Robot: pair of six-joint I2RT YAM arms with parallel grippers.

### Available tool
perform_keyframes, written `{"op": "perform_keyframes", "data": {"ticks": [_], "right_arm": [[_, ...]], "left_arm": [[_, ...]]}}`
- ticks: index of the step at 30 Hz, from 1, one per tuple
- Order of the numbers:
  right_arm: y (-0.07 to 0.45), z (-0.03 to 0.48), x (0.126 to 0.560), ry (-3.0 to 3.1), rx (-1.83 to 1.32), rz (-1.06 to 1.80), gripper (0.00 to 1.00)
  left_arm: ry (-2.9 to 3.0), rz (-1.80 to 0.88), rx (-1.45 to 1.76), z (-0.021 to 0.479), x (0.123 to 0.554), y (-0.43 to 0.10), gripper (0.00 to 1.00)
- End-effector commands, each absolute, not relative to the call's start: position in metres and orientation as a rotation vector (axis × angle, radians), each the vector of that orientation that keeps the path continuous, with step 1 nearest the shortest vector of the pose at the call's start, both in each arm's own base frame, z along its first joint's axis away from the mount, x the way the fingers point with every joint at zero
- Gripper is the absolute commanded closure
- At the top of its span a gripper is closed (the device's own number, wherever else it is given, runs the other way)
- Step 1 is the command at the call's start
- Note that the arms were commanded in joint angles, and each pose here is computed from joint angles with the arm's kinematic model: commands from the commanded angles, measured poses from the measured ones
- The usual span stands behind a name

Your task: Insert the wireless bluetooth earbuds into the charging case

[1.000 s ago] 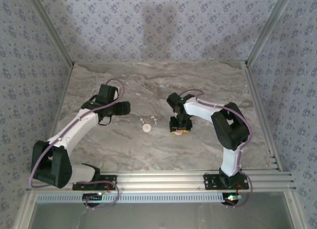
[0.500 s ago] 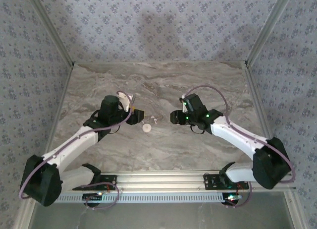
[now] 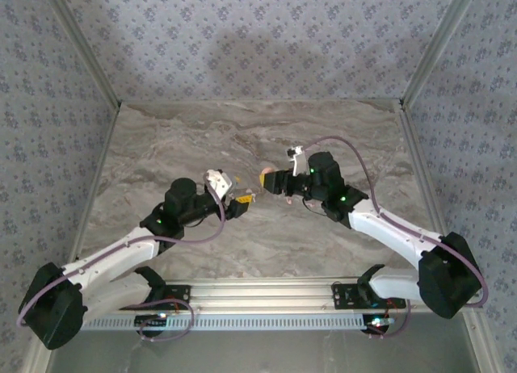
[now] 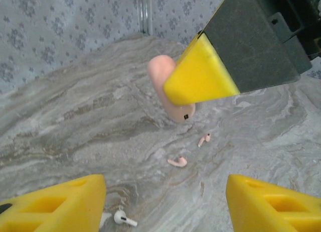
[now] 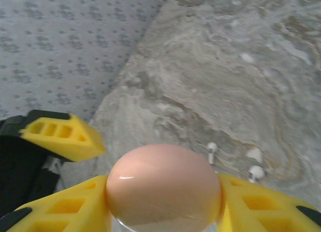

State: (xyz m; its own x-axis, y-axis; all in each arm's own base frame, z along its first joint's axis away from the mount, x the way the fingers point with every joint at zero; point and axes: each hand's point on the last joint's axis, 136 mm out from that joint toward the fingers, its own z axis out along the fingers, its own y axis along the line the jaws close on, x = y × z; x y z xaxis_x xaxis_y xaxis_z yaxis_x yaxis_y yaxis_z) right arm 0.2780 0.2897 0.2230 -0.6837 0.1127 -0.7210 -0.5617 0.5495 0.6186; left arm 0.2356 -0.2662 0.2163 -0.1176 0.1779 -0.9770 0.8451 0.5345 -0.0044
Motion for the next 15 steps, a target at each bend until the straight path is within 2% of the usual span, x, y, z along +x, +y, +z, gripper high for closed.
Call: {"op": "perform_keyframes", "data": {"ticks": [1,8,15], "right_arm": [[0.306,0.248,0.263,1.942,-0.439,1.282,0.50],[0.317,0.251,0.246,1.937,-0.481,1.331,0.50],[0.323,0.247,0.238,1.943,-0.494,1.354,0.50]], "left_arm": [[1.517,-0.698,0.885,0.232,0.239,-0.272,0.36],[1.477,-0.714,0.864,0.239,0.240,-0.283,0.36],[1.442,-0.728,0.823,0.251,0.242,-0.282,0.42]]}}
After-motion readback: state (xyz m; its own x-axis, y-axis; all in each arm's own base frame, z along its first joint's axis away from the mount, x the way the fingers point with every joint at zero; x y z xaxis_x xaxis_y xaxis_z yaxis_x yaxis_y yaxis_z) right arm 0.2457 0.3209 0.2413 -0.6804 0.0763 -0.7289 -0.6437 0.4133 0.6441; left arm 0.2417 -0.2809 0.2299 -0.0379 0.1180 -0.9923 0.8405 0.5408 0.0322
